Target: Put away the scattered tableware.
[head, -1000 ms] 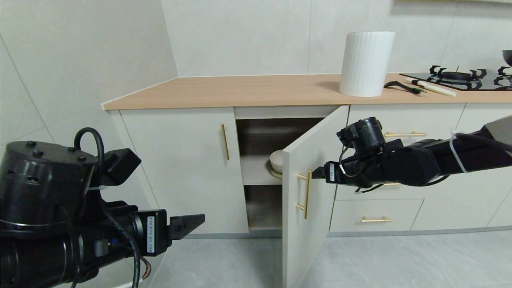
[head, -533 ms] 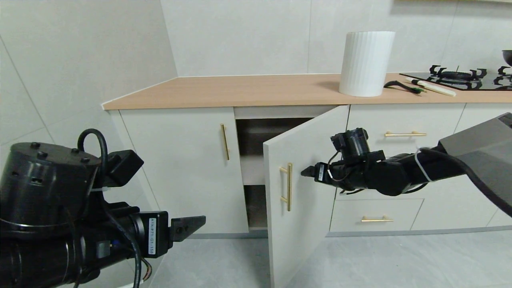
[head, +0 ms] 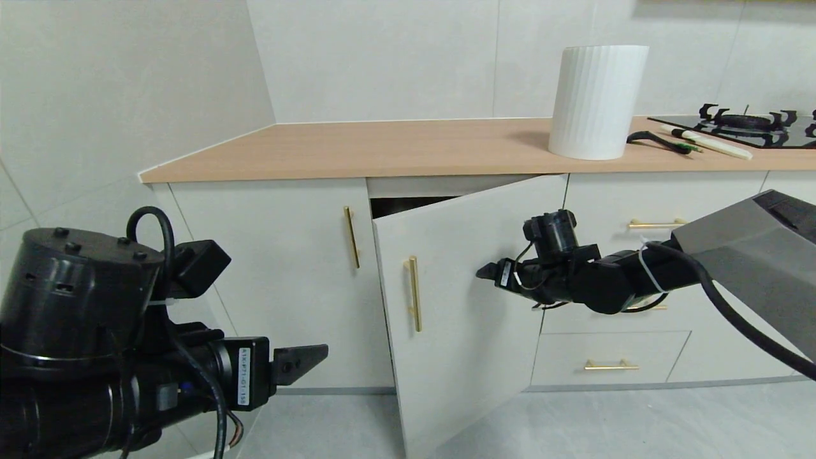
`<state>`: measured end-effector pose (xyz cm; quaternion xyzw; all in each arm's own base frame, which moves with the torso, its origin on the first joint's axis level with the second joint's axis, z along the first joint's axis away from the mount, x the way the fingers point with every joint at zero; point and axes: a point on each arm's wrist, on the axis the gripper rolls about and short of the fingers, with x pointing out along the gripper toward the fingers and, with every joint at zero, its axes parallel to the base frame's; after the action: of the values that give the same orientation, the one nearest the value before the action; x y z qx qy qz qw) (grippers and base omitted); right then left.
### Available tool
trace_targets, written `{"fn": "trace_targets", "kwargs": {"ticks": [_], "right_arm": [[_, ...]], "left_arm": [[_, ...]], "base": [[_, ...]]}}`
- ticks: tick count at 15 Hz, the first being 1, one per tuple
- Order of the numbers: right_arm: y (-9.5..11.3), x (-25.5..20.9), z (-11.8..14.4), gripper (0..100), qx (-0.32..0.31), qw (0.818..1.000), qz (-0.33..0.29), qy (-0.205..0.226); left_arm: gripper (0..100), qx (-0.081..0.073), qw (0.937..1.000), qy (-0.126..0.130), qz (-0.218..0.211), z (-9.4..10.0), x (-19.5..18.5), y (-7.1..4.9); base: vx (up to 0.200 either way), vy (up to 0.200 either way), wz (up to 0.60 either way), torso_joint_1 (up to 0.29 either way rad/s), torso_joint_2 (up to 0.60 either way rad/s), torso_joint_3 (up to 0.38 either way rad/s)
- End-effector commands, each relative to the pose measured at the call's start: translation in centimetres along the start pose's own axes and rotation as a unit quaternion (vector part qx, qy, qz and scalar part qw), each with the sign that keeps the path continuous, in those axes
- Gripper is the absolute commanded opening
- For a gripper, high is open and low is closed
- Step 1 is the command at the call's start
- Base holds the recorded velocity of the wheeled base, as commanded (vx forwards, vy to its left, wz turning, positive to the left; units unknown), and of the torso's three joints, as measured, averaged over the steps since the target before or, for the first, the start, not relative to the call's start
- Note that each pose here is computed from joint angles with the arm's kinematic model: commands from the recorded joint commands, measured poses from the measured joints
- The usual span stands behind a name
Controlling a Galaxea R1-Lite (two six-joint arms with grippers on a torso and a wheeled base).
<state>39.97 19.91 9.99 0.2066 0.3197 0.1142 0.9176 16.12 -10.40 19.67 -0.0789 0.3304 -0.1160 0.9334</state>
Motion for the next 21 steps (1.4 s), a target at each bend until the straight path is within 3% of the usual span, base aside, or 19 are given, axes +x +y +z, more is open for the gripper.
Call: {"fn": "trace_targets", "kwargs": {"ticks": [1, 6, 13, 21], "right_arm": [[0.1, 0.1, 0.0, 100, 0.002, 1.0, 0.001, -0.001], [0.9, 1.7, 1.5, 100, 0.089, 0.995, 0.019, -0.037], [-1.3, 5.3, 2.8, 100, 0.123, 0.985, -0.051, -0.112], [-2.6, 6.4, 4.1, 100, 0.147, 0.976, -0.064, -0.146]], "left_arm": [[100, 0.001, 1.0, 0.001, 0.0, 0.0, 0.0, 0.0], [100, 0.002, 0.9999, 0.011, 0.005, -0.2, 0.6, -0.1], [100, 0.003, 0.9999, 0.014, 0.004, -0.2, 0.7, -0.1], [100, 0.001, 0.9999, 0.016, 0.005, -0.3, 0.8, -0.1]], "base": [[0.0, 0.0, 0.0, 0.0, 0.0, 0.0], [0.0, 0.0, 0.0, 0.0, 0.0, 0.0], [0.0, 0.0, 0.0, 0.0, 0.0, 0.0], [0.0, 0.0, 0.0, 0.0, 0.0, 0.0]]}}
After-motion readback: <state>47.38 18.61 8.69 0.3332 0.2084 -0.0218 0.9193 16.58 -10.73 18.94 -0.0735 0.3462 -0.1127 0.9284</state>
